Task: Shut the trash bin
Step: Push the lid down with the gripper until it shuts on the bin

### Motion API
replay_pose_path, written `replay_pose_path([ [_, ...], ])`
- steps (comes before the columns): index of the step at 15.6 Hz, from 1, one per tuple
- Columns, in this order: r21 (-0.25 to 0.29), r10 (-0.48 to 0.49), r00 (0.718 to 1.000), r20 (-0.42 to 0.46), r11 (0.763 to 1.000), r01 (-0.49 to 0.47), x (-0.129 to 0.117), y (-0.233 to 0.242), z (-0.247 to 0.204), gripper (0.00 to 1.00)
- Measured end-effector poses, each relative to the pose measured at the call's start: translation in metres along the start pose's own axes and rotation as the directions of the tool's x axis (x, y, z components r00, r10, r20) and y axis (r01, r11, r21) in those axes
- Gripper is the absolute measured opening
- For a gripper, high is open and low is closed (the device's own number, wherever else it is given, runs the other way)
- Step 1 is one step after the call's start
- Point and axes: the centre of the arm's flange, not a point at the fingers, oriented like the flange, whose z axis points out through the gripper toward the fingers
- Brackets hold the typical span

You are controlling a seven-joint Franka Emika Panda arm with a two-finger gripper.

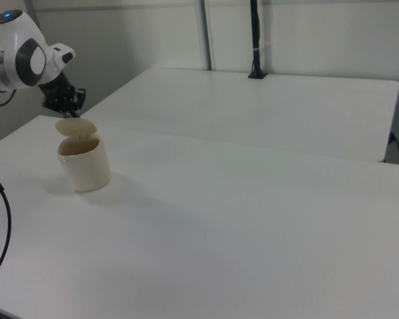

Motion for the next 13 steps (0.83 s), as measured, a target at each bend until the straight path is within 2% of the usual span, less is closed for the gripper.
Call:
replay_pose_path([
  [5,-0.023,-0.027,0.988,0.152,0.999,0.031,-0.017,0.001,0.011,0.01],
  [13,-0.009,-0.034,0.973,0.228,0.999,0.037,-0.032,-0.004,0.046,0.01],
])
